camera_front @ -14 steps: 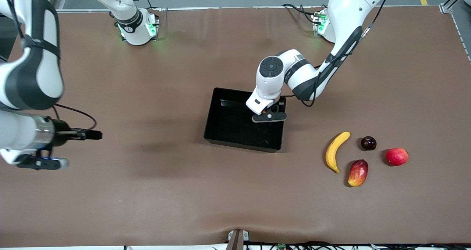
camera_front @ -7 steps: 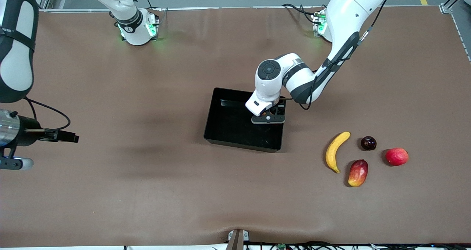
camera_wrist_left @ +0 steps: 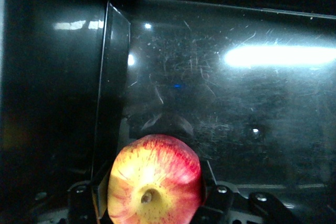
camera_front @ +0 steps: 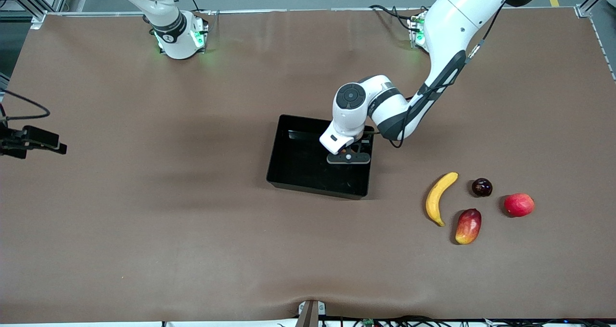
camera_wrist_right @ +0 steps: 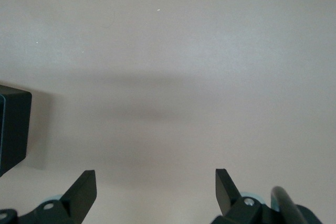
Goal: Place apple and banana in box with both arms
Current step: 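Carry the apple over the box while the right gripper withdraws, then lower the apple into the black box and open the left gripper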
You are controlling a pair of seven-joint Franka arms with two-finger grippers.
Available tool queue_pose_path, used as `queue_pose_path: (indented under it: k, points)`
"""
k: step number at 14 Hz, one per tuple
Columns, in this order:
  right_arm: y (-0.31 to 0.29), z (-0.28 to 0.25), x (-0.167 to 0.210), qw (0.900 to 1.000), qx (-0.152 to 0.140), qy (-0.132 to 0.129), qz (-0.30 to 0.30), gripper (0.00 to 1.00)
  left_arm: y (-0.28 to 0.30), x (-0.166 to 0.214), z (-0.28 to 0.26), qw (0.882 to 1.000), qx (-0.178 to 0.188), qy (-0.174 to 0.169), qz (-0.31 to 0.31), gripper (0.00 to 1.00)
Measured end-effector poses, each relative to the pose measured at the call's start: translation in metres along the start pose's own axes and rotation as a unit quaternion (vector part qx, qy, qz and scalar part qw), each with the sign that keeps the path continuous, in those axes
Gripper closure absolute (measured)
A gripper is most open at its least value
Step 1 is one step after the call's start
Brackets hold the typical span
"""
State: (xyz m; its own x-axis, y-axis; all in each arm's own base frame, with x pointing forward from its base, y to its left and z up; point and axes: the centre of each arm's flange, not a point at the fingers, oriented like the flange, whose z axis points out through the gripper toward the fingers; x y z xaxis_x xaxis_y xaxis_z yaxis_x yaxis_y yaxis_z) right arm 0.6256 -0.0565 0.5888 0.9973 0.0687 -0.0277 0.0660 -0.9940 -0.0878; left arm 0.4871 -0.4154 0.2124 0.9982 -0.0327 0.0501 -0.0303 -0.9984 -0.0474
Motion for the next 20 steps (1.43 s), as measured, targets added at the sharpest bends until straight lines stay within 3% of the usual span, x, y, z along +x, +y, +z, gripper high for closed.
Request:
queue_pose_path:
  k: [4,8,12,17,20]
  points:
    - [0.002,0.028,-0.043,1.000,0.011,-0.021,0.006,0.00,0.001,0.001,0.003,1.000,-0.002,-0.002,-0.001,0.32]
    - [-0.004,0.024,-0.056,1.000,0.006,-0.022,0.013,0.00,0.001,0.002,0.004,1.000,-0.003,-0.002,-0.002,0.00]
    - [-0.003,0.004,-0.055,0.999,-0.033,-0.006,0.009,0.00,-0.001,0.019,-0.020,1.000,-0.010,0.019,-0.012,0.00]
    - [-0.015,-0.005,-0.057,0.999,-0.037,-0.004,0.004,0.00,-0.006,0.046,-0.090,0.999,0.023,0.028,-0.036,0.00]
    - [-0.017,-0.022,-0.060,0.999,-0.037,-0.003,0.004,0.00,-0.023,0.071,-0.128,0.999,0.022,0.023,-0.042,0.00]
